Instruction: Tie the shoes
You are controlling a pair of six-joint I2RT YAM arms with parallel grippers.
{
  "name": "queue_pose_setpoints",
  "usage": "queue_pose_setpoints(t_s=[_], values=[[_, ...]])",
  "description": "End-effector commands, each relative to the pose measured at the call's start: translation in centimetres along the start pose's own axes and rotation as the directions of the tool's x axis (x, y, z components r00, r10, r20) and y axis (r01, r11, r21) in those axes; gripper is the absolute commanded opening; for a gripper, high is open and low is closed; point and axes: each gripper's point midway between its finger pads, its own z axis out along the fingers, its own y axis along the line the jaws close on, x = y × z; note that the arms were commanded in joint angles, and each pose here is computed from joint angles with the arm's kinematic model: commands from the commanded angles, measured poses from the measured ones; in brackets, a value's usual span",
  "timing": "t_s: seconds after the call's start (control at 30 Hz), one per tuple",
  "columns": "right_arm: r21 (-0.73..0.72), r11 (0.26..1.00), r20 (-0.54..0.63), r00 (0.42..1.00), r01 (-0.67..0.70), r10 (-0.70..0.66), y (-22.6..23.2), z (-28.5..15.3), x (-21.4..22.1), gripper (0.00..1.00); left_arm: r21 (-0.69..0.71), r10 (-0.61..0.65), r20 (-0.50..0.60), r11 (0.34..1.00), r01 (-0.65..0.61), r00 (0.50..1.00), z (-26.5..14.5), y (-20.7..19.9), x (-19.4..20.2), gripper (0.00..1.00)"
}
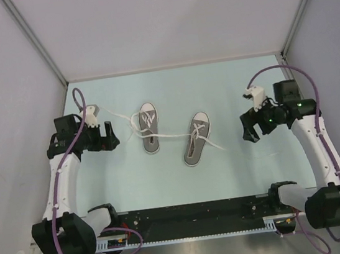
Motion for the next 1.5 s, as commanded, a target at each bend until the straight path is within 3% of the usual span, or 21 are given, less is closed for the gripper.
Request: queue_pose_setpoints(t_s=[0.0, 0.1, 0.2, 0.33, 0.53, 1.0, 1.37, 1.47], values=[[-0.066, 0.98, 0.095, 0.979, 0.189, -0.182, 5.3, 1.3, -4.0, 0.99, 0.012, 0.034, 0.096, 0.999, -0.035, 0.995, -1.8, -0.7, -2.8, 1.0], [-0.222, 0.951, 0.108, 0.975, 0.216, -0.196, 9.0, 3.2, -5.3, 0.94, 0.061, 0.03, 0.1, 0.998, -0.036, 0.995, -2.0, -1.7, -3.1, 1.0], [-0.293, 0.89, 0.117, 0.937, 0.349, -0.329, 14.0, 5.6, -5.8, 0.89, 0.076, 0.038, 0.083, 0.996, -0.044, 0.996, -1.8, -1.8, -2.6, 1.0], [-0.347, 0.796, 0.125, 0.866, 0.496, -0.484, 20.1, 8.3, -5.4, 0.69, 0.08, 0.044, 0.071, 0.996, -0.05, 0.996, -2.0, -1.9, -2.4, 1.0], [-0.378, 0.735, 0.076, 0.809, 0.564, -0.582, 24.0, 11.4, -3.8, 0.58, 0.109, 0.041, 0.081, 0.993, -0.049, 0.996, -2.1, -2.5, -2.5, 1.0], [-0.248, 0.794, -0.04, 0.813, 0.555, -0.581, 23.1, 15.5, -4.5, 0.53, 0.148, 0.05, 0.096, 0.987, -0.064, 0.994, -2.1, -3.2, -2.6, 1.0], [-0.258, 0.805, -0.141, 0.804, 0.534, -0.578, 22.3, 16.0, -2.5, 0.52, 0.151, 0.063, 0.099, 0.985, -0.078, 0.993, -2.0, -3.1, -3.0, 1.0], [-0.272, 0.804, -0.179, 0.794, 0.528, -0.581, 22.1, 16.3, -1.5, 0.46, 0.155, 0.06, 0.099, 0.985, -0.075, 0.993, -1.8, -3.0, -3.1, 1.0]])
